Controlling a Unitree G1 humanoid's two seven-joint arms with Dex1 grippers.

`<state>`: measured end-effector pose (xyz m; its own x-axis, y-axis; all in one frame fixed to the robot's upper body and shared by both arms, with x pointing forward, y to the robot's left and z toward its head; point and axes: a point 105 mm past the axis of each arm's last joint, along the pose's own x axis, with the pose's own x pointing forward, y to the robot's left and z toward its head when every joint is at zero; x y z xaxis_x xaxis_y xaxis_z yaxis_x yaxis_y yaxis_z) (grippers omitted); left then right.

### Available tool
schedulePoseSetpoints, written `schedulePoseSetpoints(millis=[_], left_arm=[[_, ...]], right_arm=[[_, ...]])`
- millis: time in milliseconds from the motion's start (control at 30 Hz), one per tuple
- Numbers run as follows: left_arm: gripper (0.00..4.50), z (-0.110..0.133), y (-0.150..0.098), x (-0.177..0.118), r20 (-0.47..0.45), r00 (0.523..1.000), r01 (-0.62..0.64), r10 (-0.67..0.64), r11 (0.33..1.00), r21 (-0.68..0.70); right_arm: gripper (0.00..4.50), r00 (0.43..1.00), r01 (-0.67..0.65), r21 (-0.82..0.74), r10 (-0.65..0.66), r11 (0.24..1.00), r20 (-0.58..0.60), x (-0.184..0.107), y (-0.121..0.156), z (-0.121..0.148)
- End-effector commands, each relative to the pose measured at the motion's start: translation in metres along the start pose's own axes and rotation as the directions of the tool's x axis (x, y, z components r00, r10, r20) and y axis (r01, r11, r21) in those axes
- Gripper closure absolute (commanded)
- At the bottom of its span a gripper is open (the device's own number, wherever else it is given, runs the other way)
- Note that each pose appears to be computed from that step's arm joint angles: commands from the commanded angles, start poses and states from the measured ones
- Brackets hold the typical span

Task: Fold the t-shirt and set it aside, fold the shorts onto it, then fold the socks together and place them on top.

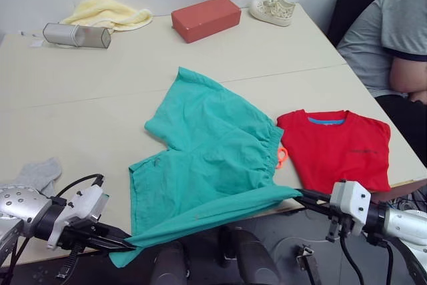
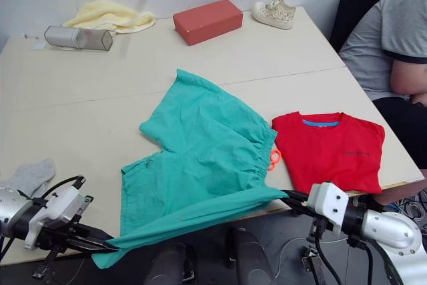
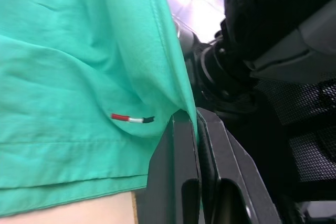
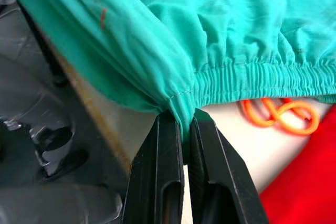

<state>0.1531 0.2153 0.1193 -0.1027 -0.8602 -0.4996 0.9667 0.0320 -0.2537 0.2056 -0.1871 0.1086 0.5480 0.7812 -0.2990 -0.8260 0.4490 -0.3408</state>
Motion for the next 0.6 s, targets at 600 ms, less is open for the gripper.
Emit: schedulePoseSetpoints(millis=[600], left_arm=[[4.48, 0.012, 0.026, -0.003, 0.055, 0.996, -0.083, 0.076, 0.986, 0.144]], right_arm=[[4.50, 0.997, 0.072, -0.040, -0.072, 0.997, -0.003, -0.006, -0.011, 0.005]])
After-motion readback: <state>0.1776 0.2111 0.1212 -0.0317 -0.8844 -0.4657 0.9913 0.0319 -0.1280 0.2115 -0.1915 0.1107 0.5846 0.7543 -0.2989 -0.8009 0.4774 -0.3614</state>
